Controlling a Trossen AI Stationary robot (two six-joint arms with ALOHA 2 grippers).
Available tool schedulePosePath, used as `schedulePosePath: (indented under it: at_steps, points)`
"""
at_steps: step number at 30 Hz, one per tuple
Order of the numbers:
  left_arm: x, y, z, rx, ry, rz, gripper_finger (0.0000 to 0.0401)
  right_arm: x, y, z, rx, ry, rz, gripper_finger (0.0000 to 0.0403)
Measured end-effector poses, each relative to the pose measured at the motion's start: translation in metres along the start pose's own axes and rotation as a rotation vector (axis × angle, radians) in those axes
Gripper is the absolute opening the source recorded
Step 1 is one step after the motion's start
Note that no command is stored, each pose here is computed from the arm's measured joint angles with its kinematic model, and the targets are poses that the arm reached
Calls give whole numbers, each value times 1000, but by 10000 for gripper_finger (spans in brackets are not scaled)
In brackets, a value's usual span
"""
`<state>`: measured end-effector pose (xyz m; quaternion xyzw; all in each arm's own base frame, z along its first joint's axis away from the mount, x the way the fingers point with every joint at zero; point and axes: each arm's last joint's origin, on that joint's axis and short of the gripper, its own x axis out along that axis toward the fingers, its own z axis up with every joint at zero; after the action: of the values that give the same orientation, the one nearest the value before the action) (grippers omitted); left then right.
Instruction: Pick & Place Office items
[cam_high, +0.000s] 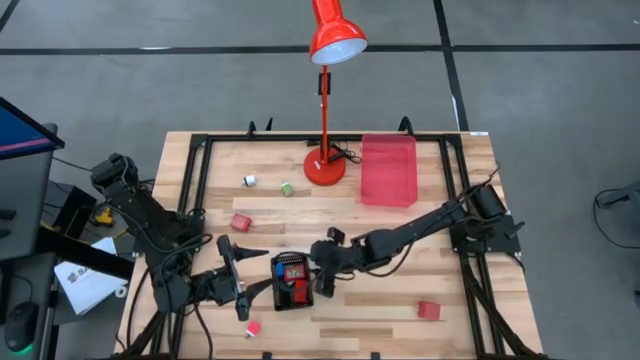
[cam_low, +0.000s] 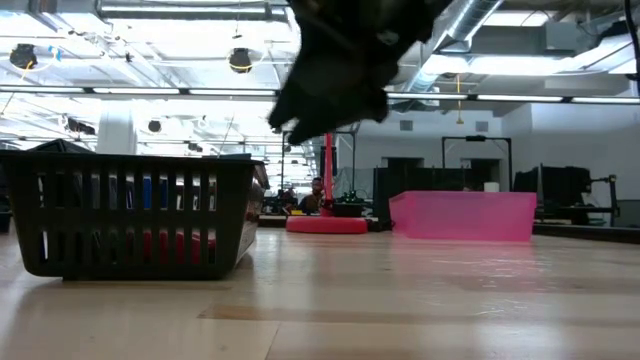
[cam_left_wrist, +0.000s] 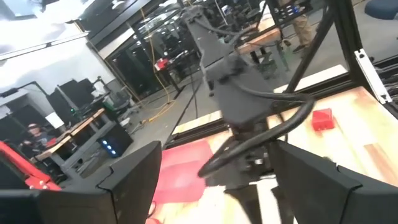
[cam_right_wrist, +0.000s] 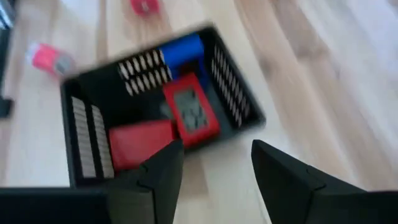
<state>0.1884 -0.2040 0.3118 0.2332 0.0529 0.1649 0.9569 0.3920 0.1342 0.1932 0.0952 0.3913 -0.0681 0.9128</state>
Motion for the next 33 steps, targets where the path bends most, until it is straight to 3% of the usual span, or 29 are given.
schedulePosePath:
  at_steps: [4,9,16,21,26,33]
  points:
    - [0,0,-1,-6,7,5,296,-9,9,-21,-25,116,-73,183]
    - [-4,-1,-1,0,17,27,296,-46,16,-42,-24,173,-273,183]
    - [-4,-1,-1,-4,17,28,296,-103,41,-77,-2,258,-312,183]
    - [-4,-1,-1,-8,16,28,296,-132,46,-113,94,434,-454,183]
    - [-4,-1,-1,-14,10,19,296,-145,61,-134,190,502,-431,183]
    - [-4,-1,0,-12,1,-1,296,-158,74,-149,246,433,-420,203]
